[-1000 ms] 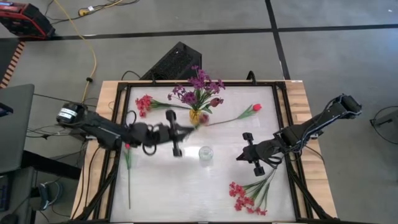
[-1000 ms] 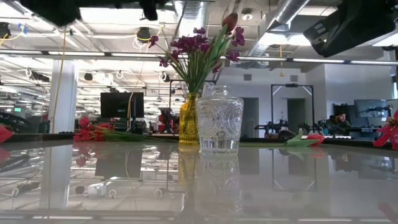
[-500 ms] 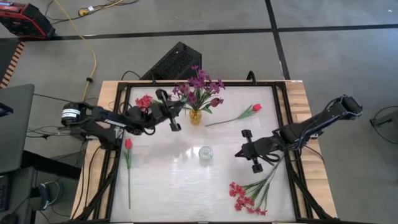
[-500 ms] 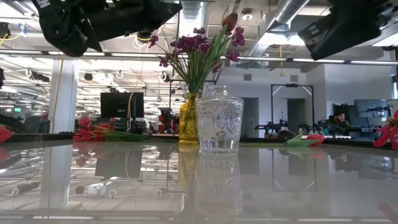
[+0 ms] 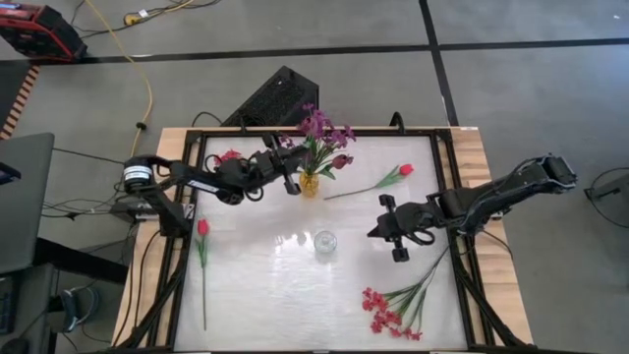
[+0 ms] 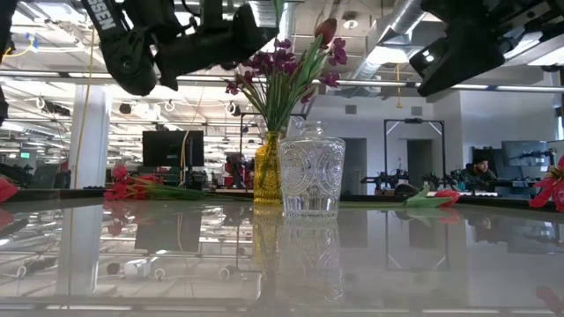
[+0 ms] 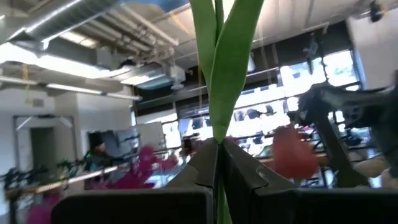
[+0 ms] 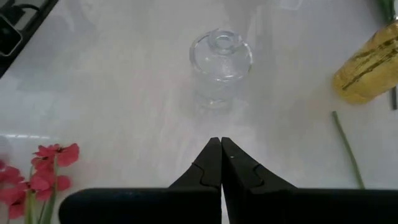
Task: Sort flowers into vase by color
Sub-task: Put the purple flower into the yellow vase
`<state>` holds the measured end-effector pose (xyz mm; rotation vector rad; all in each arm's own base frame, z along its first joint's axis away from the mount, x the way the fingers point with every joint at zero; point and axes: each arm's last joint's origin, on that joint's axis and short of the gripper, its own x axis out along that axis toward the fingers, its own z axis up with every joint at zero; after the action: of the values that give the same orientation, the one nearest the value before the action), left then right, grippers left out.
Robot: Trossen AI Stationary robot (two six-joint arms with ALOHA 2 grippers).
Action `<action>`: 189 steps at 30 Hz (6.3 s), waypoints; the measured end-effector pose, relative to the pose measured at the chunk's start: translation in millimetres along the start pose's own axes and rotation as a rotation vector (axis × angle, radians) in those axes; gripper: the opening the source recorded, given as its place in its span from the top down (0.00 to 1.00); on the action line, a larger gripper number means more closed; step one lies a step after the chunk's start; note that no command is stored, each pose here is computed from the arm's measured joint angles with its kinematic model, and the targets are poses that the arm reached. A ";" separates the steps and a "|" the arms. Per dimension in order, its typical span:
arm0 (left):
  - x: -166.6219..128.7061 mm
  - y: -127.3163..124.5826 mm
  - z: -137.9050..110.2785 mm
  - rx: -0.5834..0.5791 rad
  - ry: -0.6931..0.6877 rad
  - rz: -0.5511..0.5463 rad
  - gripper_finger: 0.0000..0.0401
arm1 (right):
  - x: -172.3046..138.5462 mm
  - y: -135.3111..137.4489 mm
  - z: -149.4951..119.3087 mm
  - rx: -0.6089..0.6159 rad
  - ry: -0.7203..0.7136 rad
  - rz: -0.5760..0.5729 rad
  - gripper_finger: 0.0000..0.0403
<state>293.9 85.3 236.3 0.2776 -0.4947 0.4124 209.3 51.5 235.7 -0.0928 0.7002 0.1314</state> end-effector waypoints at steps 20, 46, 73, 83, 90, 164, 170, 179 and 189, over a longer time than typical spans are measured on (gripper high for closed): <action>2.7 -0.5 -20.7 -0.034 0.054 0.007 1.00 | -0.5 5.3 -1.1 -0.054 0.008 0.023 0.93; 16.4 -1.5 -14.2 0.015 0.004 -0.034 1.00 | -0.5 5.8 -2.0 -0.029 0.018 0.033 0.93; -29.1 -4.1 -41.8 -0.067 0.212 -0.055 1.00 | -0.5 6.1 -1.5 -0.027 0.013 0.050 0.93; -36.5 -6.4 -54.6 -0.137 0.350 -0.064 1.00 | -0.5 6.2 0.4 -0.015 -0.006 0.051 0.93; -38.4 -7.4 -59.3 -0.169 0.404 -0.065 1.00 | -0.5 6.2 0.4 0.005 -0.005 0.051 0.93; -60.1 3.2 68.9 0.074 0.512 -0.262 0.44 | -0.8 6.7 -7.8 0.124 0.084 0.068 0.93; -64.4 11.5 85.3 0.004 0.488 -0.135 0.44 | -0.8 6.7 -7.8 0.117 0.083 0.068 0.93; -74.8 -2.9 68.4 -0.135 0.623 -0.511 0.71 | -0.8 6.7 -7.7 0.116 0.083 0.068 0.93; -79.3 -8.1 65.2 -0.153 0.619 -0.707 0.94 | -0.8 6.7 -7.7 0.140 0.083 0.068 0.93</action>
<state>207.9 30.3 249.7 0.1487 0.1926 -0.2358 202.7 57.1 230.1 0.0596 0.7939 0.1443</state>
